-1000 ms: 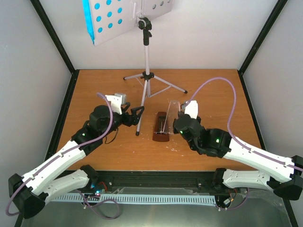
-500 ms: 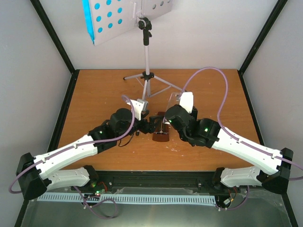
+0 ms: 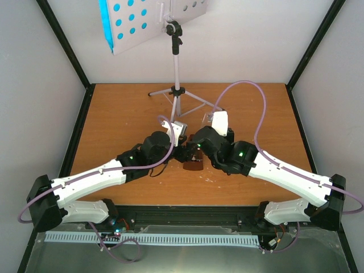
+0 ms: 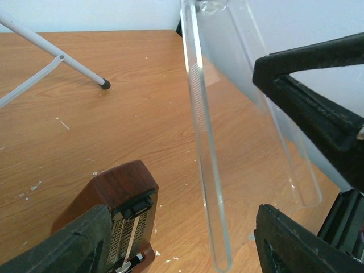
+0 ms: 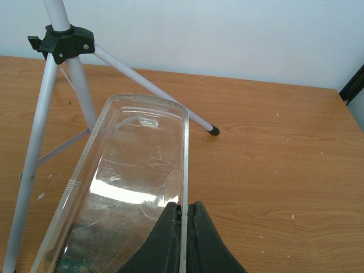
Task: Pack up the instrument practice props
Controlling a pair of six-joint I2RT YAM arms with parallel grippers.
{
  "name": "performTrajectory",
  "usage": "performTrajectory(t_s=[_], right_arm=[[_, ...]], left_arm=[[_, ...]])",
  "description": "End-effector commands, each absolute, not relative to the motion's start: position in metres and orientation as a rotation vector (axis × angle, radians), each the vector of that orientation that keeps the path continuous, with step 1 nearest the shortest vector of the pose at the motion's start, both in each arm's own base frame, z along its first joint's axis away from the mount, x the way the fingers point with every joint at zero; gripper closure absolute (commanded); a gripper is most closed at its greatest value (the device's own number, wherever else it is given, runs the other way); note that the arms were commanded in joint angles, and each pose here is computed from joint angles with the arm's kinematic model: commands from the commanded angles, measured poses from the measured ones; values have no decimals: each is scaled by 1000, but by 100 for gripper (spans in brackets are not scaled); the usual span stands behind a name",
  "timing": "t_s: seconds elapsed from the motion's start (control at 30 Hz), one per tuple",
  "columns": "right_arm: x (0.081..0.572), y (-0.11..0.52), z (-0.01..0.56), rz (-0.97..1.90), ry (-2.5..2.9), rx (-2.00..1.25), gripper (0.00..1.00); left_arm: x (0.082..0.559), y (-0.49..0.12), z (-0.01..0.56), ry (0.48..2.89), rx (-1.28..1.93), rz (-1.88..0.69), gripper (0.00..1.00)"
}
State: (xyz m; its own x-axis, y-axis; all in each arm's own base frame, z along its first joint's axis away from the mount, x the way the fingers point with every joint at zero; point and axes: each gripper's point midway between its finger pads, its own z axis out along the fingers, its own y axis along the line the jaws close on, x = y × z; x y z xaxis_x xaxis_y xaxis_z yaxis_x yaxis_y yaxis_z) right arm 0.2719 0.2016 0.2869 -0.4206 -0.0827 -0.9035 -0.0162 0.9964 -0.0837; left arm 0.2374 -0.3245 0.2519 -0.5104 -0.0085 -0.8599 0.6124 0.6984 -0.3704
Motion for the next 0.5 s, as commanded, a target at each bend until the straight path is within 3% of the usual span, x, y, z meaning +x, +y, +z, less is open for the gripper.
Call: performTrajectory(t_s=[0.0,0.27,0.47], right_arm=[[277,203,299,-64,1971,-16,97],[278,209,298,-34,1971,-20,97],[278,207,299,-40,1966,-12,97]], left_arm=[[234,-333,286,1868,462,-910,30],[240,-342,266,1950,505,-847,38],[243,-338,261,1970,472,-821,58]])
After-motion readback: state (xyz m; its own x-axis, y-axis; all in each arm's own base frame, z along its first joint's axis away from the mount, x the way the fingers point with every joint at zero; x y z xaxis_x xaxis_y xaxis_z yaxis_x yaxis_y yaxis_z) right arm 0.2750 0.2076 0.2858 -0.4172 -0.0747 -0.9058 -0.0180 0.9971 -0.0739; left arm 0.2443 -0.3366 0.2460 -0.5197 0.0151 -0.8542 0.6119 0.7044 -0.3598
